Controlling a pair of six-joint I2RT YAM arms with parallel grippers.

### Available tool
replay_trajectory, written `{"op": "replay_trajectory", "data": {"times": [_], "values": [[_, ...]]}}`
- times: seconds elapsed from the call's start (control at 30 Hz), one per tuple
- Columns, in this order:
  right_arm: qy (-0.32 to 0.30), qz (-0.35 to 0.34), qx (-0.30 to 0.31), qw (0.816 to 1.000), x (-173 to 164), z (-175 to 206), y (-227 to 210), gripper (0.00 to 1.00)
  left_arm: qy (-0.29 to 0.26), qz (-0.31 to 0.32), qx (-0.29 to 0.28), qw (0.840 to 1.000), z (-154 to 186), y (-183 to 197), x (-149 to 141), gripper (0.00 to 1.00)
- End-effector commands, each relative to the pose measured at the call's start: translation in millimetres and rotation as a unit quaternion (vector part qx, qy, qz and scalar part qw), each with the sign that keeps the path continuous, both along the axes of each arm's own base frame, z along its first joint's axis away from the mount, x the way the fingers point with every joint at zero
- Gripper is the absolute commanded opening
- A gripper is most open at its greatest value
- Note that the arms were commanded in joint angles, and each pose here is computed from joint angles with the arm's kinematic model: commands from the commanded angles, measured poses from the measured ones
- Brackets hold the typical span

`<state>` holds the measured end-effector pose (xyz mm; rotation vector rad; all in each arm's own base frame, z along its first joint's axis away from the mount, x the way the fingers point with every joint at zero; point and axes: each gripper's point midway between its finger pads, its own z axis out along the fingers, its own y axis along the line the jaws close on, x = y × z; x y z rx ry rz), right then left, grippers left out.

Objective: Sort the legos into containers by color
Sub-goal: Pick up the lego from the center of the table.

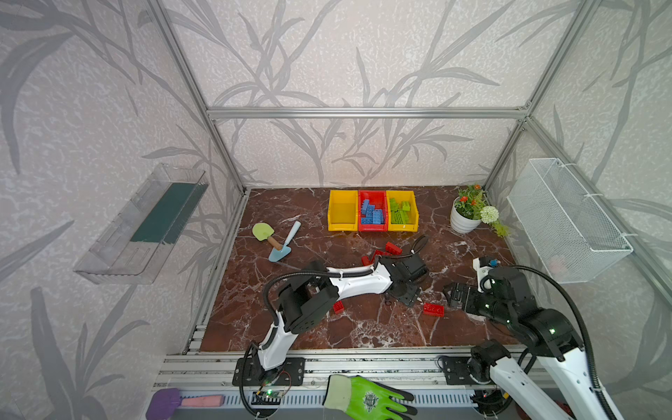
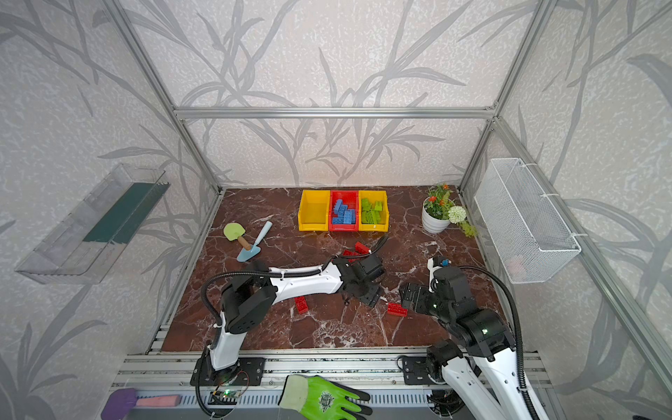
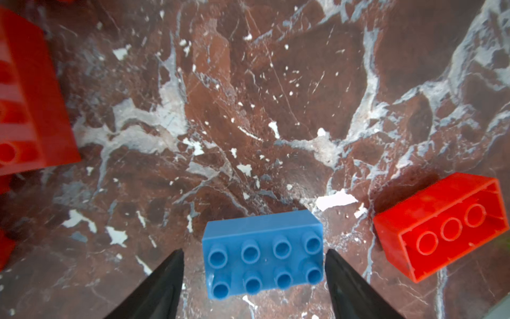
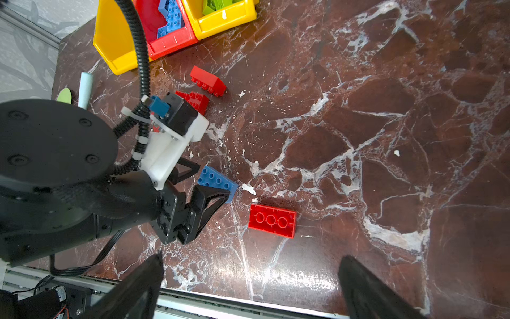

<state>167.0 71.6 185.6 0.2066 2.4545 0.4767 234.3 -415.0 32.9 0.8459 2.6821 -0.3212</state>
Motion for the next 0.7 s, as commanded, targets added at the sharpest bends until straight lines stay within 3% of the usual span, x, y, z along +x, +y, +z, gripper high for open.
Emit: {"op": "replay_trajectory", "data": {"times": [0.0, 0.17, 0.33, 0.43, 0.67], "values": [[-0.003, -0.003, 0.000, 1.000, -2, 4, -1, 0.99, 0.011, -0.006, 0.009, 1.000, -5, -2, -1, 0.80], [-0.006, -0.003, 0.002, 1.000, -3, 4, -2, 0.99, 0.015, -0.003, 0.016, 1.000, -12, -2, -1, 0.72], [-0.010, -0.004, 0.003, 1.000, -3, 6, -2, 0.99, 0.001, 0.000, 0.033, 0.999, -5, 2, 5, 0.52], [-0.013, -0.005, 0.003, 1.000, -4, 8, -2, 0.99, -0.011, 0.003, 0.036, 0.999, 6, 5, 12, 0.45], [-0.027, -0.006, 0.003, 1.000, 2, 21, -2, 0.99, -0.058, 0.041, 0.039, 0.997, 50, 15, 60, 0.43]]}}
